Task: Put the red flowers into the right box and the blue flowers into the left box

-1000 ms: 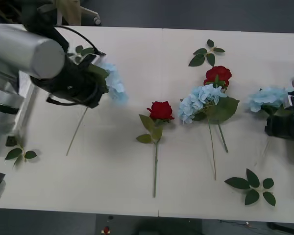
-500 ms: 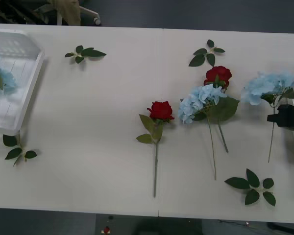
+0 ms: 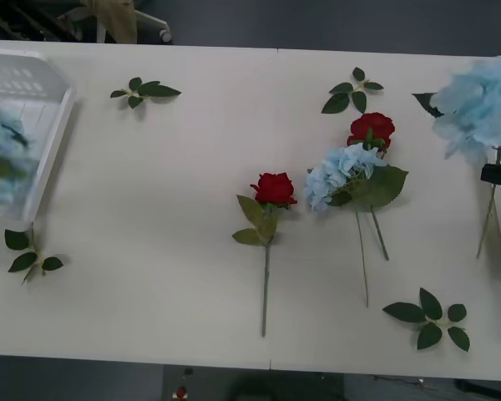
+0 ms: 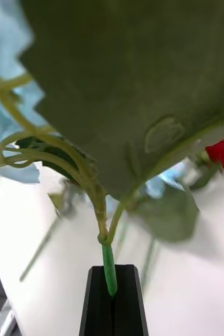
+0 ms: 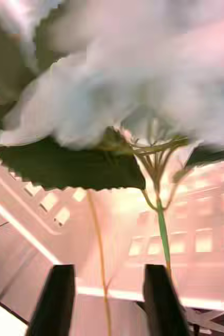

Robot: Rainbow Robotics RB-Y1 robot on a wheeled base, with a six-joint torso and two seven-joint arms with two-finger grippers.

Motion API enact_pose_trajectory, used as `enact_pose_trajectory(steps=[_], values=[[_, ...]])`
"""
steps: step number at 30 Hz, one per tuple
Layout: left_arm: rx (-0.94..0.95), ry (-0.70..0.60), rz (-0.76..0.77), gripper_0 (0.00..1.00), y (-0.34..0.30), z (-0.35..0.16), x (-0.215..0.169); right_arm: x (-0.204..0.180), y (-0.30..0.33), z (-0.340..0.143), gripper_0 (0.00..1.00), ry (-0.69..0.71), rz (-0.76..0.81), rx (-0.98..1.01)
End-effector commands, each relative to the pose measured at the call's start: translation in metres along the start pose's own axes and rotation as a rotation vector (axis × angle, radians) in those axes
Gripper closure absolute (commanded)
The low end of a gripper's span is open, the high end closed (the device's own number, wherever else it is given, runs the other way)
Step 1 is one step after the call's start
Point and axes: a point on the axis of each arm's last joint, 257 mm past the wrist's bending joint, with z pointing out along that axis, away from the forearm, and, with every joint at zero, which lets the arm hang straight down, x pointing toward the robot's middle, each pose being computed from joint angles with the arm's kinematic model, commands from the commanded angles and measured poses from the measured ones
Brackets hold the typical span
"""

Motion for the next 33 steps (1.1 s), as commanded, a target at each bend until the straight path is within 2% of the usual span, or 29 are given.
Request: enact_pose_trajectory(steps=[1, 3, 6, 11, 15, 18, 20, 27, 33], values=[[0.002, -0.076, 0.006, 0.03, 0.020, -0.031, -0.012, -0.022, 0.036, 0.026, 1.00, -0.102, -0.205, -0.119], [0.045, -0.119, 0.035, 0.00, 0.016, -0.045, -0.016, -0.029, 0.048, 0.035, 1.00, -0.135, -0.245, -0.160], [0.184, -0.259, 0.103, 0.00, -0.009, -0.073, -0.032, -0.047, 0.074, 0.056, 1.00, -0.198, -0.296, -0.245], [0.529, -0.670, 0.228, 0.00, -0.091, -0.147, -0.092, -0.067, 0.126, 0.103, 1.00, -0.264, -0.315, -0.406], [0.729, -0.932, 0.267, 0.00, -0.156, -0.190, -0.137, -0.078, 0.159, 0.135, 1.00, -0.296, -0.318, -0.495], [0.848, -1.072, 0.311, 0.00, -0.209, -0.214, -0.167, -0.088, 0.174, 0.152, 1.00, -0.335, -0.303, -0.531], [0.874, -1.142, 0.332, 0.00, -0.235, -0.224, -0.188, -0.096, 0.181, 0.160, 1.00, -0.360, -0.288, -0.553], [1.033, -1.331, 0.261, 0.00, -0.311, -0.280, -0.254, -0.115, 0.193, 0.193, 1.00, -0.387, -0.212, -0.625], [1.175, -1.429, 0.227, 0.00, -0.348, -0.327, -0.272, -0.116, 0.192, 0.217, 1.00, -0.342, -0.169, -0.650]])
